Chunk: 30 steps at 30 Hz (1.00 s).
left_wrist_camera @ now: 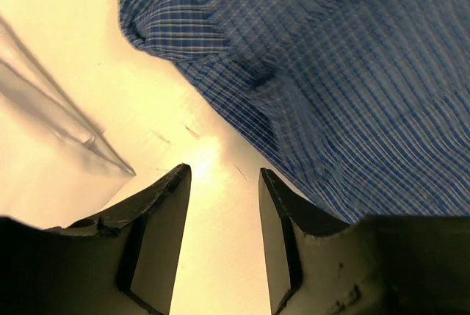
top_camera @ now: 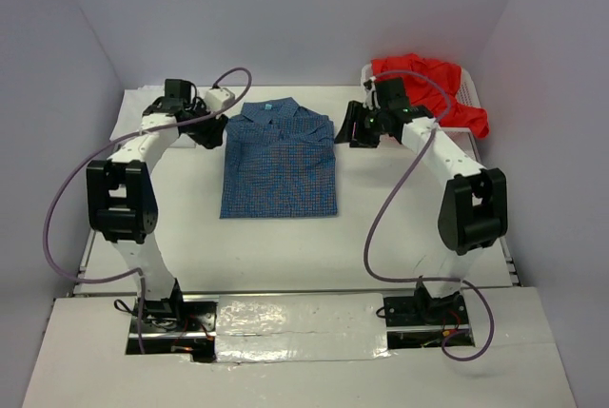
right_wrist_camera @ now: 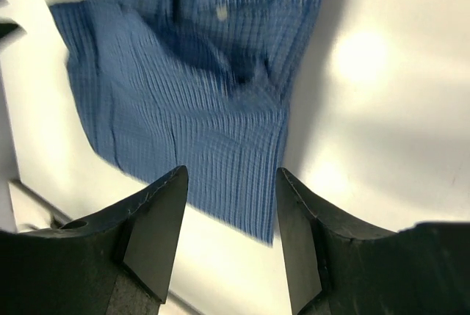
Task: Fold and stack the long sleeve shirts
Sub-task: Fold the shirt
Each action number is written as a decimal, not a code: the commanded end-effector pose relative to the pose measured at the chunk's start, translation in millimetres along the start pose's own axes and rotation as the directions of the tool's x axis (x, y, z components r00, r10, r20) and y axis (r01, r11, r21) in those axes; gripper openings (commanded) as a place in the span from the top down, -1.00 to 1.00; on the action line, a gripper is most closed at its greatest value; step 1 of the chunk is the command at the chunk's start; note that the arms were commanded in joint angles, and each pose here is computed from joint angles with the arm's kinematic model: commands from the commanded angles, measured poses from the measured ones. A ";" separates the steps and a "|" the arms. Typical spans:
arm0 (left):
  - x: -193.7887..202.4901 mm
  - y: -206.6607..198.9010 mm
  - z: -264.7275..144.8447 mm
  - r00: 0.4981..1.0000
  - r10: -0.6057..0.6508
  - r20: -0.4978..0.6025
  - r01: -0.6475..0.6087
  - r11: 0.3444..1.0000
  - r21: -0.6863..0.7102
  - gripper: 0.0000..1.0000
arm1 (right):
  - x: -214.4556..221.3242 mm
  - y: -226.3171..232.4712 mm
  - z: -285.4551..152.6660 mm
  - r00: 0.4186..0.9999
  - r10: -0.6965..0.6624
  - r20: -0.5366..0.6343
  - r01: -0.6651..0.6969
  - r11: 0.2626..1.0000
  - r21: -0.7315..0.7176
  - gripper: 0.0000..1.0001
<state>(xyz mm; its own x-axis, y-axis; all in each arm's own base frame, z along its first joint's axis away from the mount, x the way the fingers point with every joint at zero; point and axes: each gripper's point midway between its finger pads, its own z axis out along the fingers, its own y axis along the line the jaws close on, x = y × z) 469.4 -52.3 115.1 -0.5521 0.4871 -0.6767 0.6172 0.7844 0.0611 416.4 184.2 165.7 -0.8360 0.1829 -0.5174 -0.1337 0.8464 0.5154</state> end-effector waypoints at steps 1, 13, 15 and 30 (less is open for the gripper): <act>-33.7 -37.2 -47.9 0.948 0.291 0.128 -0.301 0.951 0.066 -0.09 | 33.2 19.1 -8.6 0.995 -0.092 -0.028 0.091 0.995 -0.035 -0.15; 125.7 -143.8 -65.0 0.416 0.901 0.123 -0.869 0.354 0.345 -0.43 | 154.5 -9.7 10.8 0.976 0.072 -0.208 -0.066 0.997 0.034 -0.45; 123.1 -144.4 -54.4 0.381 0.918 0.112 -0.897 0.337 0.287 -0.48 | 157.5 -7.3 14.8 0.974 0.093 -0.208 -0.093 0.996 0.012 -0.48; 142.1 -150.1 -24.2 0.289 0.951 0.114 -0.940 0.259 0.224 -0.57 | 190.0 -25.1 45.9 0.942 0.189 -0.278 -0.187 0.982 0.034 -0.46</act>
<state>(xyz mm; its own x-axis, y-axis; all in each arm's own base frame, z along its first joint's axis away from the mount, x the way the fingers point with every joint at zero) 276.6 -89.2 30.3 0.4501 0.8550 -0.2577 0.8430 -0.3117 0.4384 280.3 217.5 30.6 -0.9630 0.1821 -0.1987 0.0377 0.8208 0.5699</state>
